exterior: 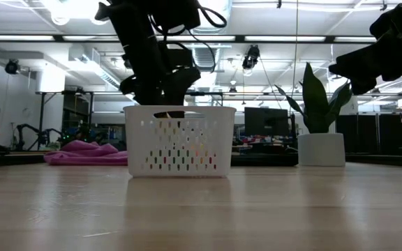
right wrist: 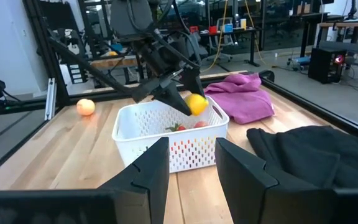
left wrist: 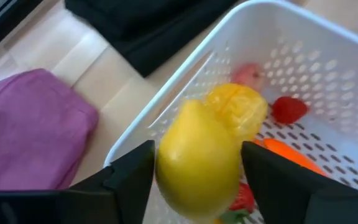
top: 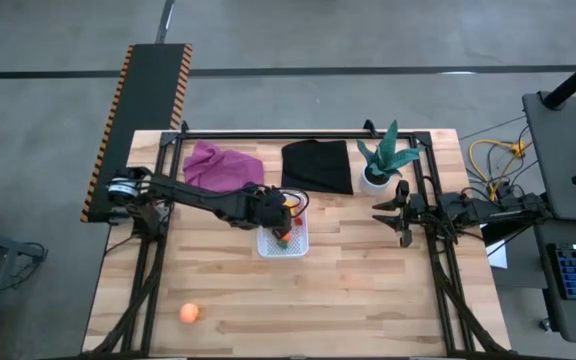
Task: Pick and placing Produce into tupperware
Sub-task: Put the yellow lemon into the white bin, then put the light orange peach into the white bin
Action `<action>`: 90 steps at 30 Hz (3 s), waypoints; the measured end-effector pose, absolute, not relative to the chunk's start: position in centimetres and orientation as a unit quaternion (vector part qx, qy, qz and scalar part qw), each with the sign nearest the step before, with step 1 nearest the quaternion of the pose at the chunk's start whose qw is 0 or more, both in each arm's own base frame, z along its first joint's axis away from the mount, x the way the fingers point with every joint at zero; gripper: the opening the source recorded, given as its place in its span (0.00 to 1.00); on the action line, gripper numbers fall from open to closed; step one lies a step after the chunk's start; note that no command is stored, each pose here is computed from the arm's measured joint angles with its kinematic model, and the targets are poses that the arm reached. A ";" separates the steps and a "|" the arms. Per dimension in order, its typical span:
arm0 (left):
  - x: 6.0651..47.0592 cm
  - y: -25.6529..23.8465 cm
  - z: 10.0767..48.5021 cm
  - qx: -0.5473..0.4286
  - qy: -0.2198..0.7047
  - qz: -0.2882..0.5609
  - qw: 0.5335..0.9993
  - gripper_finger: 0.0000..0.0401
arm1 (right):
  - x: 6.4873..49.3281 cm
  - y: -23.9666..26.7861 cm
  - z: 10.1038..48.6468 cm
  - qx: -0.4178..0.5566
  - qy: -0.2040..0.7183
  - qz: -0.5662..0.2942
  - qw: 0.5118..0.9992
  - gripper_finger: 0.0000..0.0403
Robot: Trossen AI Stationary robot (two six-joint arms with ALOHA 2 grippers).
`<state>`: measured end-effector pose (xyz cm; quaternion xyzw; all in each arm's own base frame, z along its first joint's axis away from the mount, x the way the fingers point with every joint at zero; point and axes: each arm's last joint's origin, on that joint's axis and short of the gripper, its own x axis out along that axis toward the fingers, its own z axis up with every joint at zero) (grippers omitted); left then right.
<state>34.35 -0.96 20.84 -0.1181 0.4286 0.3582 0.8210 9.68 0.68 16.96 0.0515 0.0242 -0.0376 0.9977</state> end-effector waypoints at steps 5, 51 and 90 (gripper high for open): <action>34.4 -0.7 20.9 -0.138 0.456 0.309 0.823 0.67 | 9.7 0.7 17.0 0.052 0.024 -0.038 0.998 0.31; 20.5 -24.9 27.0 -0.390 0.695 0.350 0.493 0.79 | 9.7 0.7 17.0 0.044 0.021 -0.037 0.998 0.31; 19.8 -23.6 19.9 -0.351 0.736 0.369 0.445 0.97 | 9.7 0.7 17.0 0.044 0.022 -0.038 0.998 0.31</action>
